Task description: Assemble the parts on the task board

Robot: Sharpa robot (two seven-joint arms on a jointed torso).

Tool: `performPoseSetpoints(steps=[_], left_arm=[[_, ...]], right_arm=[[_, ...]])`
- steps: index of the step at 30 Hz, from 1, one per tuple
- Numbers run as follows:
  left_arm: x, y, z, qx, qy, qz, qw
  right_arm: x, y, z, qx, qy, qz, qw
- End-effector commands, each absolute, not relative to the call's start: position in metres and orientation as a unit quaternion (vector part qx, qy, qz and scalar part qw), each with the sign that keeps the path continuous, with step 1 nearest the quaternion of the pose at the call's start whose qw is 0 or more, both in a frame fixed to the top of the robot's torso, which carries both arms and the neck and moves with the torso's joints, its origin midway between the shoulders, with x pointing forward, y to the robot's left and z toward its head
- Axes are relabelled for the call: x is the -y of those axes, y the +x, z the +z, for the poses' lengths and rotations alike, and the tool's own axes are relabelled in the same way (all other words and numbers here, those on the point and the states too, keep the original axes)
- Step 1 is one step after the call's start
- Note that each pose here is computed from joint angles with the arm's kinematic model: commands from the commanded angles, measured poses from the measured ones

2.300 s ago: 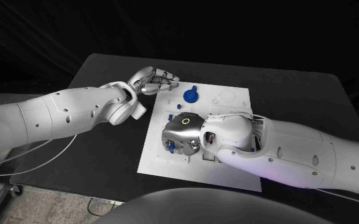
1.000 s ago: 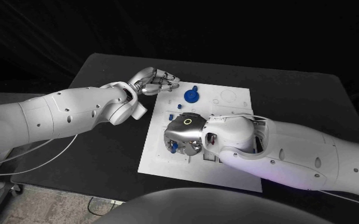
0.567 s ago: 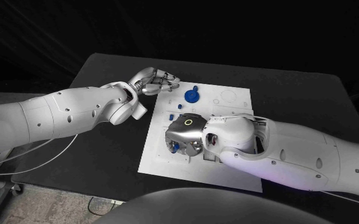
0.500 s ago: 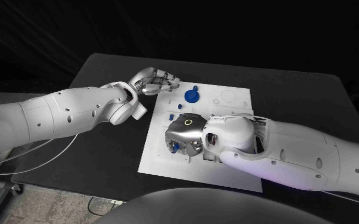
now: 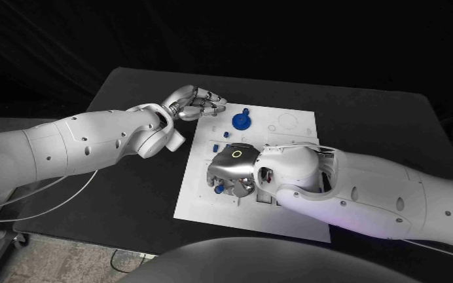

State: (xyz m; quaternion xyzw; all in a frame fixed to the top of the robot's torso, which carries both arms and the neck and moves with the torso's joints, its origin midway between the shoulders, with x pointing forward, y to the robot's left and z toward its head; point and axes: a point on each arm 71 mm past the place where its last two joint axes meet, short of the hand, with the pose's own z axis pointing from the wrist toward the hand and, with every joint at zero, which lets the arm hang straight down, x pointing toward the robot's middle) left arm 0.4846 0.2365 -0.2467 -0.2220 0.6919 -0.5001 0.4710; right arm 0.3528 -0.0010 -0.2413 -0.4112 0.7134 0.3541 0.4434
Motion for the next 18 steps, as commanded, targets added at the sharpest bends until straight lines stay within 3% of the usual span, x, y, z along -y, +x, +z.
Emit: performPoseSetpoints(steps=[1, 10, 18], left_arm=[[-0.234, 0.484, -0.247, -0.693, -0.221, -0.506, 0.463], [-0.234, 0.484, -0.247, -0.694, -0.222, -0.506, 0.463], [-0.238, 0.483, -0.247, -0.693, -0.223, -0.503, 0.464]], right_arm=[[0.001, 0.352, -0.242, -0.715, -0.406, 0.363, 0.439], [0.008, 0.357, -0.237, -0.701, -0.375, 0.391, 0.463], [0.046, 0.367, -0.229, -0.705, -0.31, 0.41, 0.488]])
